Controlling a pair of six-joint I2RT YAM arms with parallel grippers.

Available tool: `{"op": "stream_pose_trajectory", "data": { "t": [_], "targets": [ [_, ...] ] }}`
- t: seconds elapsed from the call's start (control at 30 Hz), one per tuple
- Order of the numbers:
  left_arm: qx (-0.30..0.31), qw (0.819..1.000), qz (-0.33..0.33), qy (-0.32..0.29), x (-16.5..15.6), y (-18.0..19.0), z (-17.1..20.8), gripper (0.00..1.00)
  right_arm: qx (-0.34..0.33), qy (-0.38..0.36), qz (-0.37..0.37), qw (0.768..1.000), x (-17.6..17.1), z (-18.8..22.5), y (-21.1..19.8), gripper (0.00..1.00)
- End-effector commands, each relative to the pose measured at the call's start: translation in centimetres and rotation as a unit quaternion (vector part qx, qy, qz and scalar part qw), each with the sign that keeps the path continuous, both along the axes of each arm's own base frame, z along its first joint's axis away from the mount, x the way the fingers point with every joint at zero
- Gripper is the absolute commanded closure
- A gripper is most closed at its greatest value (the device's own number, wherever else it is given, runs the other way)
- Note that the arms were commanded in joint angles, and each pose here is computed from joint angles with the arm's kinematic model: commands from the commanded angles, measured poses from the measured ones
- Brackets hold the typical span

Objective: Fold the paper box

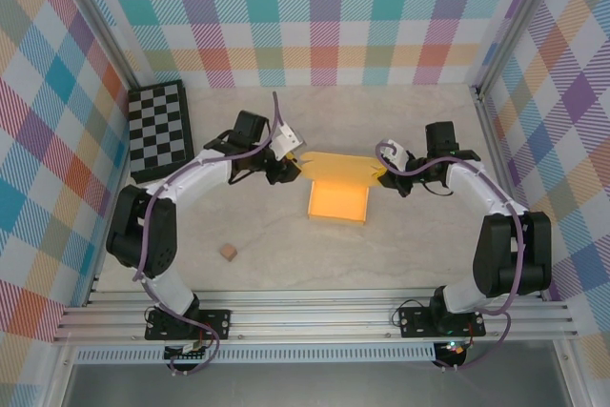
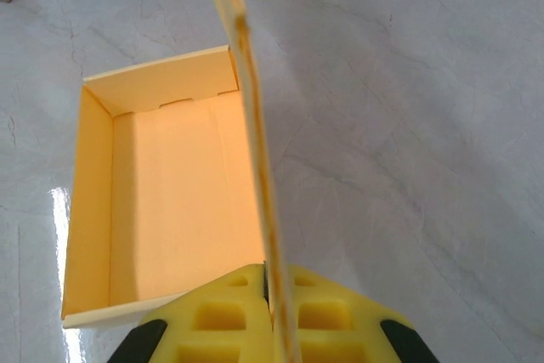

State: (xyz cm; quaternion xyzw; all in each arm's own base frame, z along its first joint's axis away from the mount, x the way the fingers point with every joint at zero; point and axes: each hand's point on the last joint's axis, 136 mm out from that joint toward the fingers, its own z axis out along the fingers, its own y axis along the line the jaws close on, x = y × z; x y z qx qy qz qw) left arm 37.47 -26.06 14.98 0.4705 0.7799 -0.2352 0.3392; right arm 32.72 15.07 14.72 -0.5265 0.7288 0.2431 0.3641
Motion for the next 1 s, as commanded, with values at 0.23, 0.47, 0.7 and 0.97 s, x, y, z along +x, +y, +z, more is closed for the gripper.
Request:
{"op": "stream_pose_trajectory", "data": {
  "t": [0.23, 0.47, 0.7, 0.97],
  "targets": [
    [-0.021, 0.999, -0.025, 0.007, 0.2, -2.9, 0.4, 0.69, 0.024, -0.015, 0.02, 0.999, 0.0, 1.9, 0.6, 1.0],
    [-0.037, 0.999, -0.017, 0.021, 0.0, -4.5, 0.9, 0.95, 0.031, -0.011, -0.018, 0.999, 1.4, 2.1, 0.5, 0.99],
    [-0.049, 0.993, 0.102, -0.015, 3.9, -3.7, 2.0, 1.0, 0.022, 0.035, -0.178, 0.983, 6.8, 2.1, -0.1, 1.0],
    [-0.139, 0.95, 0.275, 0.05, 7.7, -4.5, 3.4, 1.0, 0.103, 0.11, -0.395, 0.906, 12.1, 2.4, -0.9, 1.0]
  ]
}}
